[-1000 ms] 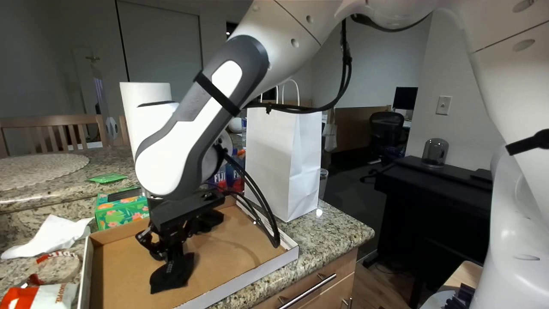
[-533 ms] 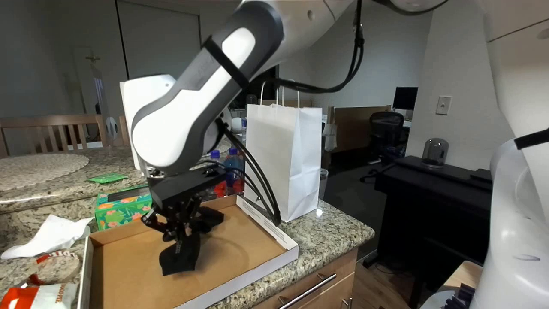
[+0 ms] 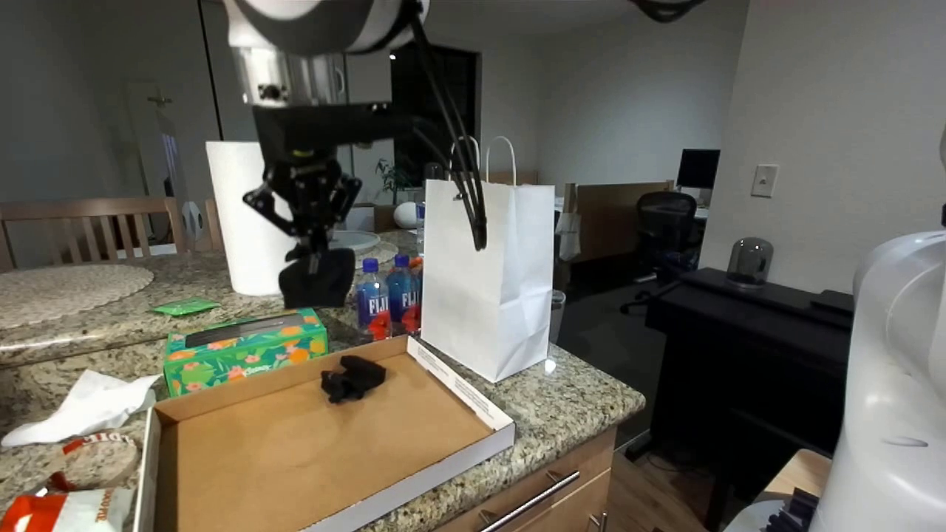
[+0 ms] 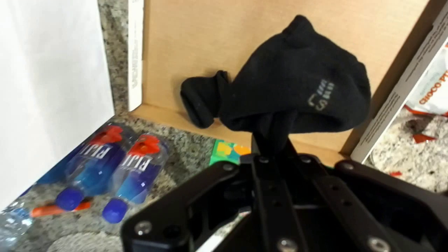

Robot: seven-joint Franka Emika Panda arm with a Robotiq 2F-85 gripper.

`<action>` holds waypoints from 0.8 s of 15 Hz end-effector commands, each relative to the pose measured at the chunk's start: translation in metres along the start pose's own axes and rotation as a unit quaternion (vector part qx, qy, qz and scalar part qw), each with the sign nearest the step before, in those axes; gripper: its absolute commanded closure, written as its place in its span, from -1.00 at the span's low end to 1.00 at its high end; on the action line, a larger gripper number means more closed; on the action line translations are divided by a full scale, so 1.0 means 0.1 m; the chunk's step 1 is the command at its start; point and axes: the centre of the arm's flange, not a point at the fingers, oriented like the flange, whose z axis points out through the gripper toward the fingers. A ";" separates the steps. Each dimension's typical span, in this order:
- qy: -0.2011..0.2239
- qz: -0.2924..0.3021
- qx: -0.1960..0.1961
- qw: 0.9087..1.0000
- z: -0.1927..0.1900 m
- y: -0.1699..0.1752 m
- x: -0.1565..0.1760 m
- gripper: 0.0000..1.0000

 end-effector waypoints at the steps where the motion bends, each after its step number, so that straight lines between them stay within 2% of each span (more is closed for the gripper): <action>1: 0.026 0.026 -0.016 0.999 -0.91 0.47 -0.03 0.83; 4: 0.043 0.069 -0.021 0.996 -1.61 0.94 -0.04 0.83; 7: 0.068 0.147 -0.020 0.987 -2.14 1.52 -0.02 0.83; 9: 0.076 0.202 -0.020 0.976 -2.31 1.98 -0.01 0.83; 12: 0.067 0.278 -0.028 0.958 -2.27 2.70 -0.01 0.83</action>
